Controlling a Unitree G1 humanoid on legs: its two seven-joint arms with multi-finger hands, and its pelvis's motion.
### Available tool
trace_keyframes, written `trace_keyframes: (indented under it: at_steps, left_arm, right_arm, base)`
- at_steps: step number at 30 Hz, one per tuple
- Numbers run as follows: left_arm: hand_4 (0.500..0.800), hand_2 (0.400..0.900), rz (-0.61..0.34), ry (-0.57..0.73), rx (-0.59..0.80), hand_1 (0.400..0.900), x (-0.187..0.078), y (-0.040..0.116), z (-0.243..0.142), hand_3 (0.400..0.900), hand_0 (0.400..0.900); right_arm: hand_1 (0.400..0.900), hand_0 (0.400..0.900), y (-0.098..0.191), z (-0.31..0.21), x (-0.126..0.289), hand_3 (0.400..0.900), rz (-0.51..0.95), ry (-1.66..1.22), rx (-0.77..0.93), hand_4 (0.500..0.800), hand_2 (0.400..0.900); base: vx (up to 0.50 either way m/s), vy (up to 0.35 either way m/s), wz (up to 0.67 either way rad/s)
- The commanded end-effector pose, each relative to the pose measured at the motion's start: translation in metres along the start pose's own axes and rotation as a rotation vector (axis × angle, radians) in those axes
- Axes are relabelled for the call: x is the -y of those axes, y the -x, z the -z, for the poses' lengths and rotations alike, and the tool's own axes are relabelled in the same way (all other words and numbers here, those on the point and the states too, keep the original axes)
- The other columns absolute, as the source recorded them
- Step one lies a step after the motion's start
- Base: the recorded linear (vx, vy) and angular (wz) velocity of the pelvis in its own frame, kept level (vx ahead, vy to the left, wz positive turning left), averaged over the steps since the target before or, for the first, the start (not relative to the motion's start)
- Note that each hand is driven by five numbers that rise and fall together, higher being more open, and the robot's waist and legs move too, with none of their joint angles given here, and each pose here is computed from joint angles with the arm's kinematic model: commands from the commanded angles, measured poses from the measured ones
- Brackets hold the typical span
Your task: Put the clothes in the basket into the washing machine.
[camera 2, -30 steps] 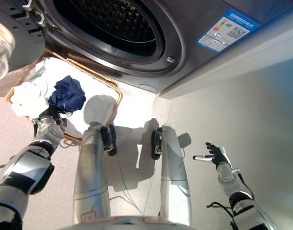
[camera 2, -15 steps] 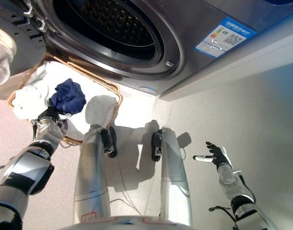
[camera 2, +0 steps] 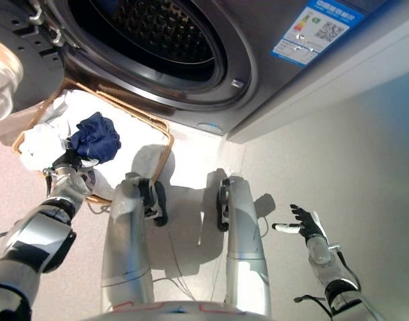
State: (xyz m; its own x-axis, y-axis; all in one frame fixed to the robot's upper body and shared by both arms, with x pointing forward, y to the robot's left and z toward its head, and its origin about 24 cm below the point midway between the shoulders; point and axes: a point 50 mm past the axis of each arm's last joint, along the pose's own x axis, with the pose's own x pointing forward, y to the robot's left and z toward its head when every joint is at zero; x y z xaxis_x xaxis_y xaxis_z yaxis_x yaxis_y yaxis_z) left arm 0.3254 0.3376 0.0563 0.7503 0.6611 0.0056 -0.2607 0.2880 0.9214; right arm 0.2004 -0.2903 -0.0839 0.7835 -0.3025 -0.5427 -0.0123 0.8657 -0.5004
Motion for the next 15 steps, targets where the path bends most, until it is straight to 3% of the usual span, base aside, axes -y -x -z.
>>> trace_keyframes:
  at_steps: [1, 6, 15]
  left_arm:
    - [0.8, 0.9, -0.171, 0.018, -0.061, 0.9, -0.042, -0.017, 0.007, 0.9, 0.9]
    - [0.8, 0.9, -0.199, 0.001, -0.021, 0.9, -0.055, -0.023, -0.002, 0.9, 0.9]
    - [0.8, 0.9, -0.138, 0.006, 0.044, 0.9, -0.055, -0.025, -0.024, 0.9, 0.9]
  right_arm:
    - [0.9, 0.9, 0.013, 0.026, 0.053, 0.9, 0.162, 0.044, -0.063, 0.8, 0.9]
    - [0.9, 0.9, 0.014, 0.022, 0.061, 0.9, 0.174, 0.048, -0.038, 0.8, 0.9]
    - [0.9, 0.9, 0.014, 0.014, 0.072, 0.9, 0.192, 0.064, 0.002, 0.8, 0.9]
  base:
    - [0.011, 0.006, -0.06]
    - [0.001, 0.005, -0.07]
    - [-0.002, 0.004, 0.0]
